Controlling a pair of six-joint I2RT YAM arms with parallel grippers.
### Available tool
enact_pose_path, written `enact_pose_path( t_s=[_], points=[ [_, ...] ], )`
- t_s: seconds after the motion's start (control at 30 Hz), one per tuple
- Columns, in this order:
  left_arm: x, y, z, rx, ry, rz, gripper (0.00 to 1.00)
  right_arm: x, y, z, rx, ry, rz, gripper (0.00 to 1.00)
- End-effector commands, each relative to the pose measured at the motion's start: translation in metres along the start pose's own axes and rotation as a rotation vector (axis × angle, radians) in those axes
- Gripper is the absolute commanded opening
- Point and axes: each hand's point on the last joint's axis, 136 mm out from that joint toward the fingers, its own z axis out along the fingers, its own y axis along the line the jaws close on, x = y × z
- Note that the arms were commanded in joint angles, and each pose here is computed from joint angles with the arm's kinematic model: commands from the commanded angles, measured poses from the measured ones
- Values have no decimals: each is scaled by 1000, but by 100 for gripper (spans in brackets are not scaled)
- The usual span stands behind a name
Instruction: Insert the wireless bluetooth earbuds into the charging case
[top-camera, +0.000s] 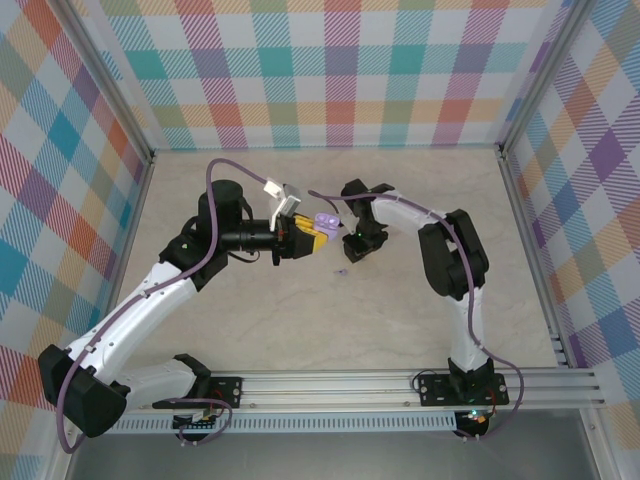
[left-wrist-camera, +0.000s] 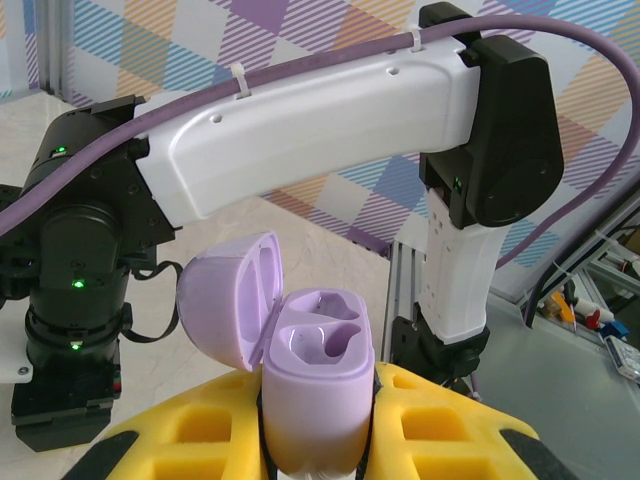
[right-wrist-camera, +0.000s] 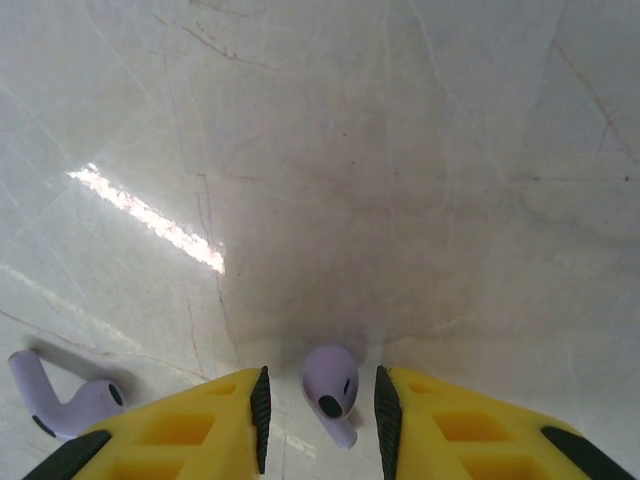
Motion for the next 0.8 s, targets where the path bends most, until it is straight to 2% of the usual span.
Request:
enact_pose_path(
  t_s=[0.0,0.17,0.57,0.77],
  points=[
    [-2,-4,-6,-3,-17,32,11,-2,1,7,12,22,-3,35],
    [-3,-4,-7,-3,-17,37,11,-3,1,11,18,32,-6,34],
    [-2,-4,-7,-7,-17,40,11,2,-6,14,56,52,18,21],
    [0,-2,-7,-11,-11,33,11,-6,-15,1,-31,-17,181,19]
  ],
)
